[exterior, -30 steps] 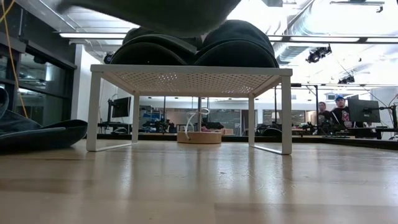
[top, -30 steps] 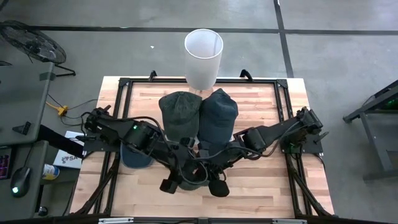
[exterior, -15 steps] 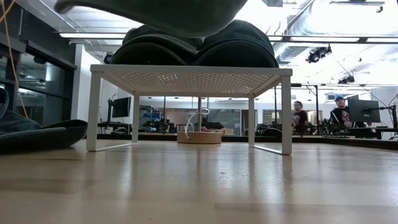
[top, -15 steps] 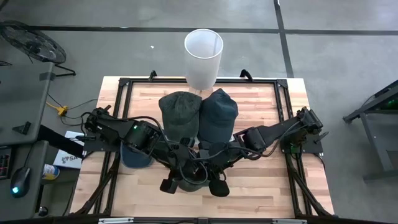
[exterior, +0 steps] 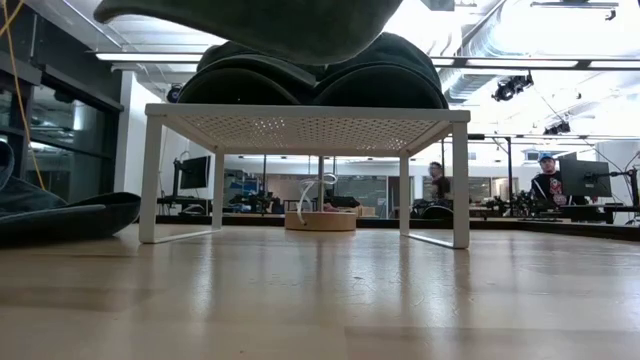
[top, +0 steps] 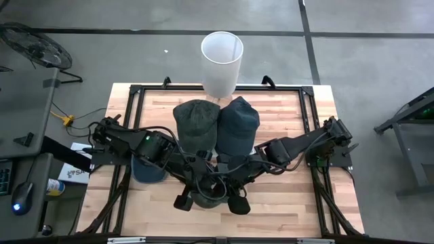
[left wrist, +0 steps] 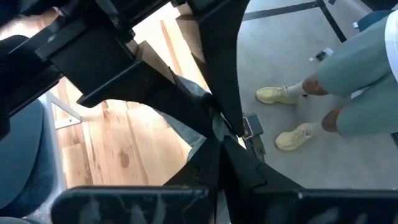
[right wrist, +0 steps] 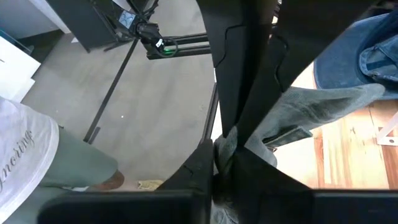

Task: Pick & Place hat
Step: Stack the green cap on the green cap on the shelf

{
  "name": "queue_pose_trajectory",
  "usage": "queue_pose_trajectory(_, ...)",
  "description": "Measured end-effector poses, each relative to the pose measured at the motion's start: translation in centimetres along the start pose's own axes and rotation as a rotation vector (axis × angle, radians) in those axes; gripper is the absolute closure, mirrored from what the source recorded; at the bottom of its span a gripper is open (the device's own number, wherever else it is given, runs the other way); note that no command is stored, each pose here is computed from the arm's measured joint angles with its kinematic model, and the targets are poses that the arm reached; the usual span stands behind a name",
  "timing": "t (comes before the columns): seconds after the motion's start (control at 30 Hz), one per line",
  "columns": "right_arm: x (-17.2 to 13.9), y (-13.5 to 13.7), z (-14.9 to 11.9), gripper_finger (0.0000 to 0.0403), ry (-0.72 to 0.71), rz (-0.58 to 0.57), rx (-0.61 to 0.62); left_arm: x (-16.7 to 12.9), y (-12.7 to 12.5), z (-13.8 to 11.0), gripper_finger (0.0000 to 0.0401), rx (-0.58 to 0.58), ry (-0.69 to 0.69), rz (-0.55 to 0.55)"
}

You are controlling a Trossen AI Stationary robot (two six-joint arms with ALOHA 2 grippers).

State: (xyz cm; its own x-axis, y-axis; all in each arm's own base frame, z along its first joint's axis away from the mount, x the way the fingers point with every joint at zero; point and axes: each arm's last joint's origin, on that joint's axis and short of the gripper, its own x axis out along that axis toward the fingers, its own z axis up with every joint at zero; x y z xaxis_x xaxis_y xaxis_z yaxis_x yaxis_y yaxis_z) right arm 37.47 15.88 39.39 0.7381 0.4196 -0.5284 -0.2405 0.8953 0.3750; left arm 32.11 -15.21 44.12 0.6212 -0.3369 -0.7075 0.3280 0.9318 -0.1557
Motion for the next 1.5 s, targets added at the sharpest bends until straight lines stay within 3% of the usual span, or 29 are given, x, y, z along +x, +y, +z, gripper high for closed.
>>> queue_pose_trajectory(0.3, -1.0, 0.2, 0.2, 0.0288, -0.013, 0.004, 0.013, 0.0, -0.1, 0.0, 0.0399, -0.009, 0.006, -0.03)
queue_pose_trajectory(0.63, -5.7, 0.6, 0.0, 0.027, -0.001, -0.096, 0.054, -0.9, -0.1, -0.1, 0.04, -0.028, 0.001, -0.007)
queue_pose_trajectory(1.03, -10.2, 2.4, -0.9, 0.0269, -0.066, -0.258, 0.06, -9.2, -0.4, -0.4, 0.0401, -0.099, -0.19, 0.121)
queue_pose_trajectory(1.5, -10.7, 2.9, -1.0, 0.0269, -0.126, -0.329, 0.047, -17.8, 0.5, -2.2, 0.0401, -0.159, -0.475, 0.312)
